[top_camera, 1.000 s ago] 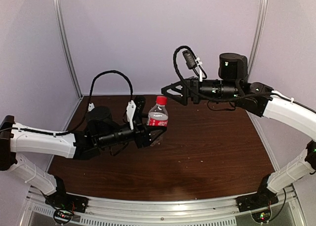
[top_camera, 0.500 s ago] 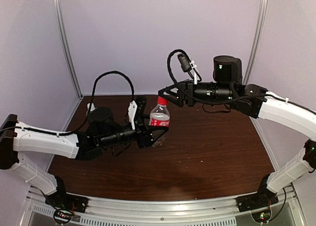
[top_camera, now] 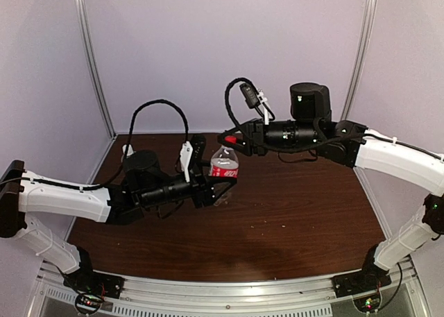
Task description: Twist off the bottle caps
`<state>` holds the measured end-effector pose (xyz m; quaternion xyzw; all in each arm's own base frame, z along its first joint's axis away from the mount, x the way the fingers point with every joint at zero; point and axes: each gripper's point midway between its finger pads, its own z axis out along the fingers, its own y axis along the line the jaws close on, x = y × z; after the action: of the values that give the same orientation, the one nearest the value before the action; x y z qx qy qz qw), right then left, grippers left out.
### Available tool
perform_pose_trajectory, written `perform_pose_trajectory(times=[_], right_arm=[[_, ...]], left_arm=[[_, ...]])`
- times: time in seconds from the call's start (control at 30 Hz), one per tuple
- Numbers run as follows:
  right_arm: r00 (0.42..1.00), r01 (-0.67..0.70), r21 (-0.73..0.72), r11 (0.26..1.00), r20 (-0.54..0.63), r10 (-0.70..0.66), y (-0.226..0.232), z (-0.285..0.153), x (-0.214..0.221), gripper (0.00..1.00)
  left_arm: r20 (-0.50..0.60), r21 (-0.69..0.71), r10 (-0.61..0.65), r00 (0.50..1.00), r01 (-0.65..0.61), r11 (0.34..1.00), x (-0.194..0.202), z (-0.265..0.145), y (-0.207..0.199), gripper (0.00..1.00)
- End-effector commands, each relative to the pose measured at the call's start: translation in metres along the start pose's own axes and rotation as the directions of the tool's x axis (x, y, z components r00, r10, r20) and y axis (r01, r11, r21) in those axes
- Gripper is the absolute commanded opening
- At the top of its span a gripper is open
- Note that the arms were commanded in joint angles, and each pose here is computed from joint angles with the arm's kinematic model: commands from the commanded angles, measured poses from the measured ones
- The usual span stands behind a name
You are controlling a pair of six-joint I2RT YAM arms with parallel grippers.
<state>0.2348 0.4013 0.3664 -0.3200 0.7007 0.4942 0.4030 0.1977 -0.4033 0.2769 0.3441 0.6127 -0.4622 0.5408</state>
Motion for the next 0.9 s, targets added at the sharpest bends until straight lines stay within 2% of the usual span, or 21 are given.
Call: perform_pose_trajectory(times=[0.0,0.23,0.37,0.53,0.63,0.73,0.87], right_arm=[[1.000,-0.004,-0.029,1.000,-0.003,0.004,0.006,0.002,0.003,0.43],[1.000,0.000,-0.041,0.999,0.002,0.000,0.009,0.001,0.001,0.22],[1.000,0.012,-0.056,0.998,0.007,-0.011,0.012,0.000,0.000,0.01],[0.997,0.078,-0.118,0.990,0.009,-0.077,0.024,-0.004,-0.002,0.00],[0.989,0.142,-0.204,0.969,-0.003,-0.145,0.038,-0.004,0.002,0.00],[0.974,0.210,-0.324,0.922,-0.013,-0.227,0.056,-0.006,0.011,0.00],[0.942,0.291,-0.483,0.826,-0.005,-0.335,0.076,-0.013,0.023,0.00]], left_arm=[[0.068,0.020,0.014,0.998,-0.015,1.000,-0.018,-0.003,-0.006,0.36],[0.068,0.015,0.015,0.998,-0.016,1.000,-0.015,-0.005,-0.005,0.36],[0.073,0.020,0.015,0.997,-0.017,1.000,-0.014,-0.007,-0.006,0.35],[0.079,0.082,0.027,0.996,-0.033,0.996,-0.016,-0.012,-0.018,0.32],[0.078,0.144,0.038,0.996,-0.050,0.988,-0.016,-0.016,-0.030,0.32],[0.089,0.258,0.051,0.995,-0.072,0.964,-0.017,-0.021,-0.049,0.32],[0.115,0.455,0.035,0.993,-0.084,0.886,-0.021,-0.034,-0.084,0.32]])
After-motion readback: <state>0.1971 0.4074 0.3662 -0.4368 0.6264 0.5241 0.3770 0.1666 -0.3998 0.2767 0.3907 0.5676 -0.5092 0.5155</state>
